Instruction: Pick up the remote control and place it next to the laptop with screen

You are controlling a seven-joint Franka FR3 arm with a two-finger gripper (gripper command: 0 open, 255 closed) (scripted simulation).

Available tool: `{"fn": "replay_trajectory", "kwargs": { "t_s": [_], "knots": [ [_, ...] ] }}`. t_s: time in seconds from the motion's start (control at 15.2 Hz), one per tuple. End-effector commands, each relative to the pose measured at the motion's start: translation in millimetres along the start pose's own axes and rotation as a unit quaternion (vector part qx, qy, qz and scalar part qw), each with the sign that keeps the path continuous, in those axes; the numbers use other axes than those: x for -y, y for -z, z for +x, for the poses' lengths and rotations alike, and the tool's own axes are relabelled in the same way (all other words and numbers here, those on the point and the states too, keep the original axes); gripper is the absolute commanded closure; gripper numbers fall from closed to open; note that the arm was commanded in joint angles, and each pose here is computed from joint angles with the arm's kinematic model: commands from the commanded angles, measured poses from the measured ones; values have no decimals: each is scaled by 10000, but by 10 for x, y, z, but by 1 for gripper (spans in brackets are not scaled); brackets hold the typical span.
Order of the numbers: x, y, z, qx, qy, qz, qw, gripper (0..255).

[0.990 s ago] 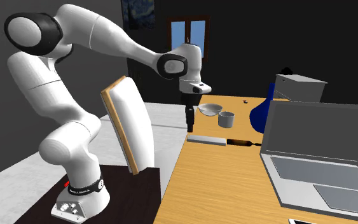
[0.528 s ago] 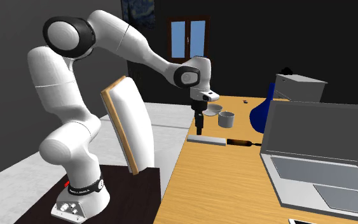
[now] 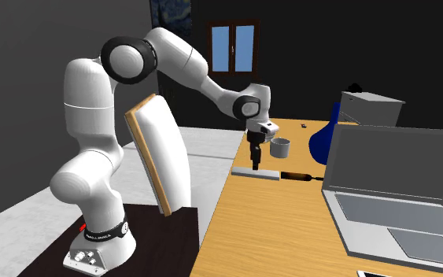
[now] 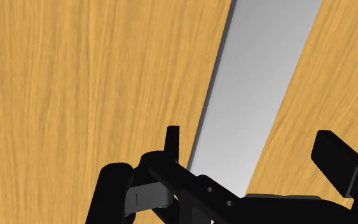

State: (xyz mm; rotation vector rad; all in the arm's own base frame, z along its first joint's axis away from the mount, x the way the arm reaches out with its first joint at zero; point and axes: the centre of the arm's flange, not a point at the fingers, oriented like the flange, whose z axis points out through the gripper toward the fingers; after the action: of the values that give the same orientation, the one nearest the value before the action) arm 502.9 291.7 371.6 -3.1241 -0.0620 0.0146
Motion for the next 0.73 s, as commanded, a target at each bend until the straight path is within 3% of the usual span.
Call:
{"fn": "replay_trajectory", "kwargs": {
  "t_s": [0.0,0.33,0.66],
  "knots": [
    [24,-116,28,-1,-9,6,10000,0],
    [25,-411,28,-1,-9,6,10000,0],
    [25,-411,28,-1,-9,6,10000,0]
  ]
}}
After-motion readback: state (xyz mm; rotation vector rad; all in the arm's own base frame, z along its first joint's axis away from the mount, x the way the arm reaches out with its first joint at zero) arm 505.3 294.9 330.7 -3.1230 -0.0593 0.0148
